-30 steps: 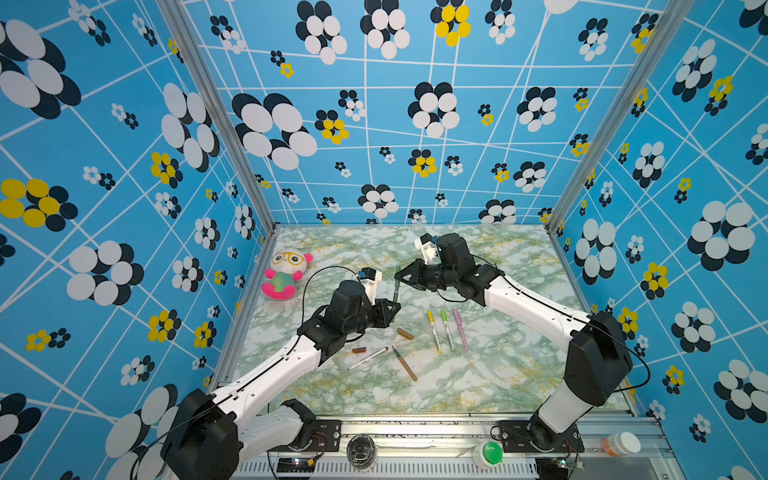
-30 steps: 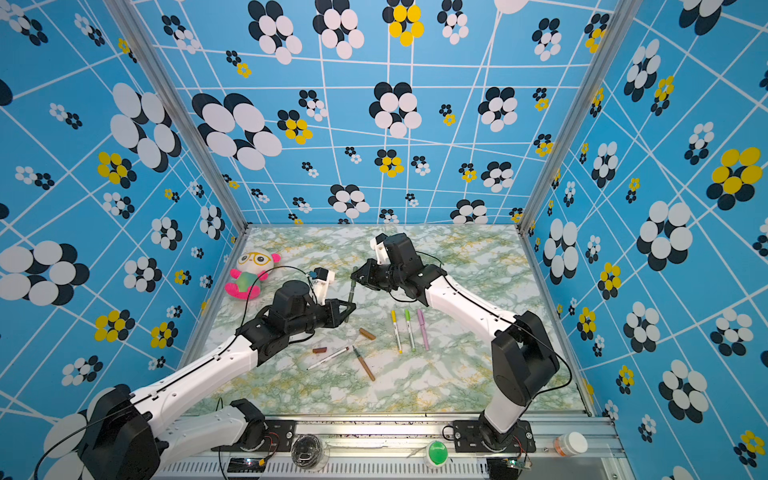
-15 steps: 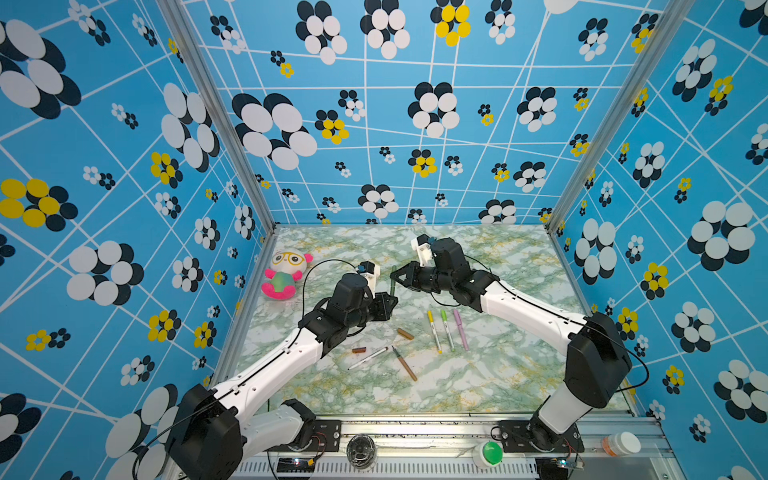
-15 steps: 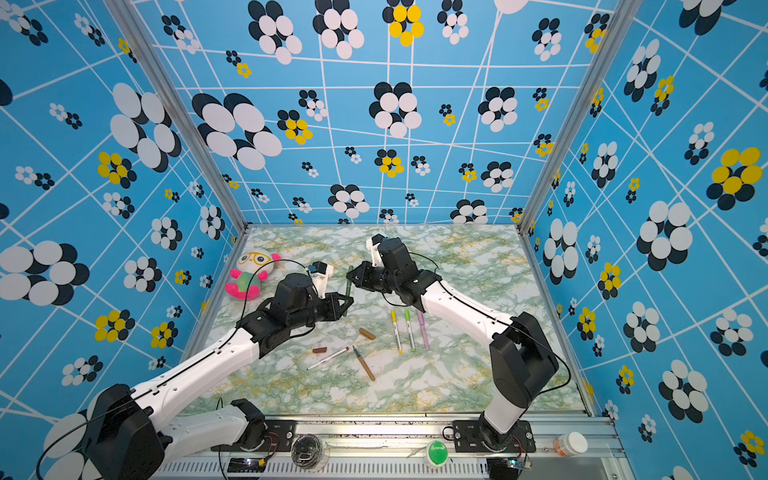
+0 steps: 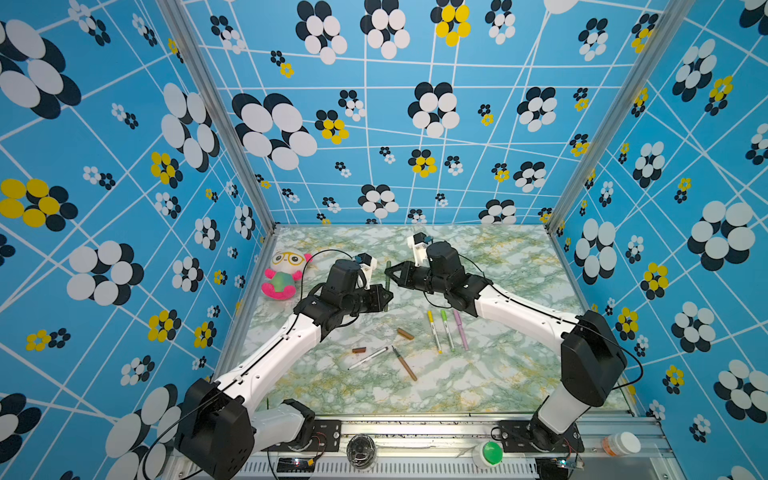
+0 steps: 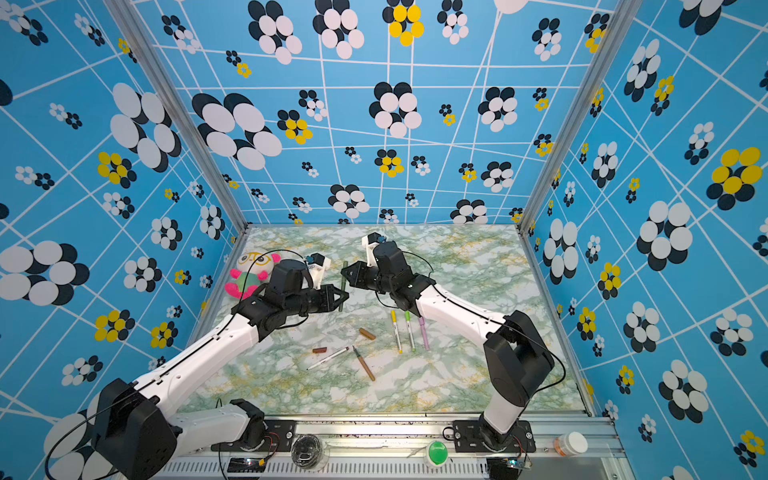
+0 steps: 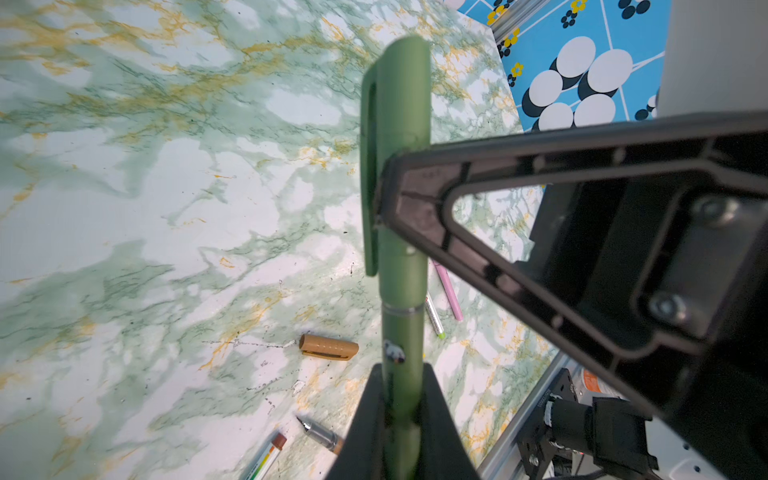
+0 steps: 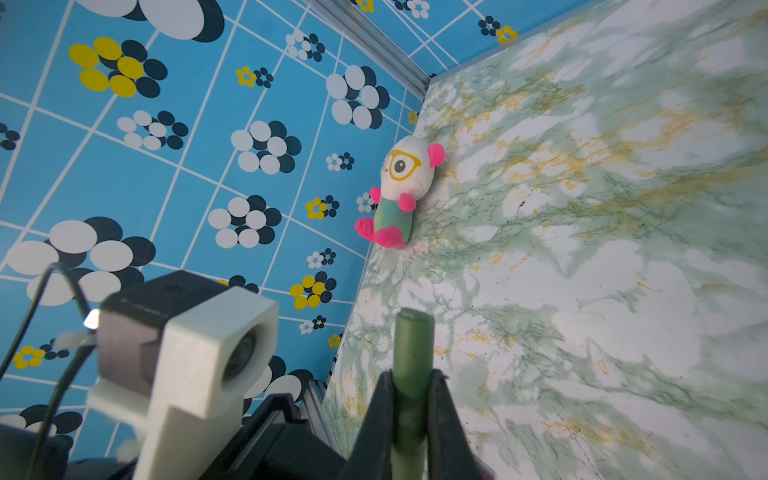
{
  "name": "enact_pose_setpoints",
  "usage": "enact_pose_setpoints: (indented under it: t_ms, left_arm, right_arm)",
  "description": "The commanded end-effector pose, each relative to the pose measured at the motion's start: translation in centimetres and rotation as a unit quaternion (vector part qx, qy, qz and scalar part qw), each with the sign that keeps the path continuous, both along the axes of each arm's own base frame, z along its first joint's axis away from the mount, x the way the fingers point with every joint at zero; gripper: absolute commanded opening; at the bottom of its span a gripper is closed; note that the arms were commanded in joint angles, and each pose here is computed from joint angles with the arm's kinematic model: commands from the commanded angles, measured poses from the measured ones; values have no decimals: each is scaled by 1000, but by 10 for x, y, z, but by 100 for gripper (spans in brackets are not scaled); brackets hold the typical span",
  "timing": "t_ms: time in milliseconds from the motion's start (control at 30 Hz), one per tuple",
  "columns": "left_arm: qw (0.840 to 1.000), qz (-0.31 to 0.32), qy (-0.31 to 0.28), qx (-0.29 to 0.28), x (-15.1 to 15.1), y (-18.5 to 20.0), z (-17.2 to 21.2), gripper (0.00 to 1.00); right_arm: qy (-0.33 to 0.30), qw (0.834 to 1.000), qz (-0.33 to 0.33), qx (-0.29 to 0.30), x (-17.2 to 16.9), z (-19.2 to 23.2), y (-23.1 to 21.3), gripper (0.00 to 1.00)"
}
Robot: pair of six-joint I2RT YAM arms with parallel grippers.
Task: Insert the pens into the pen caps
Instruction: 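Open the left gripper off the capped pen while the right gripper holds it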
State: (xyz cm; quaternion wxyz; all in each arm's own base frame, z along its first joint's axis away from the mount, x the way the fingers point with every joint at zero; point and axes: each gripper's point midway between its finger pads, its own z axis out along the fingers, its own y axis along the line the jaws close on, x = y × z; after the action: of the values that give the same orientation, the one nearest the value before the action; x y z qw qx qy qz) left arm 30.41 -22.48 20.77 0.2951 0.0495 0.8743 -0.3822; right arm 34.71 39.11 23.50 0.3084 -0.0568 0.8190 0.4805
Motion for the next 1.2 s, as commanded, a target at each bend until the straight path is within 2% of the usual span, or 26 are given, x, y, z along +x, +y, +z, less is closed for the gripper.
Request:
enact_pose_setpoints:
  t_ms: [0,167,400,567,800,833,900,1000,1167]
  left_arm:
    - [970,13,-225,-92,50,1,125,0]
    - [965,5,-238,-106,48,11,125,0]
    - [966,5,-240,-100,42,17,123,0]
    - [968,10,-232,-95,35,21,113,0]
    - [977,16,-193,-91,16,20,76,0]
    - [978,16,-187,-91,13,19,70,0]
    - [980,13,-176,-93,6,15,60,0]
    - [981,13,-167,-97,-1,12,50,0]
    - [981,13,-162,-102,-8,10,46,0]
  right_arm:
    - [112,974,193,-28,-109,-54,29,0]
    - [110,969,222,4,-119,-43,32,0]
    - [99,972,214,1,-116,-36,30,0]
    - [83,981,177,-3,-96,-20,20,0]
    - [22,993,118,2,-61,35,1,0]
    - [12,994,113,-1,-59,41,-1,1]
    - [-4,994,106,-11,-56,52,-5,14]
    - [-17,995,100,-24,-55,59,-10,27]
    - [-16,995,98,-32,-55,57,-11,33]
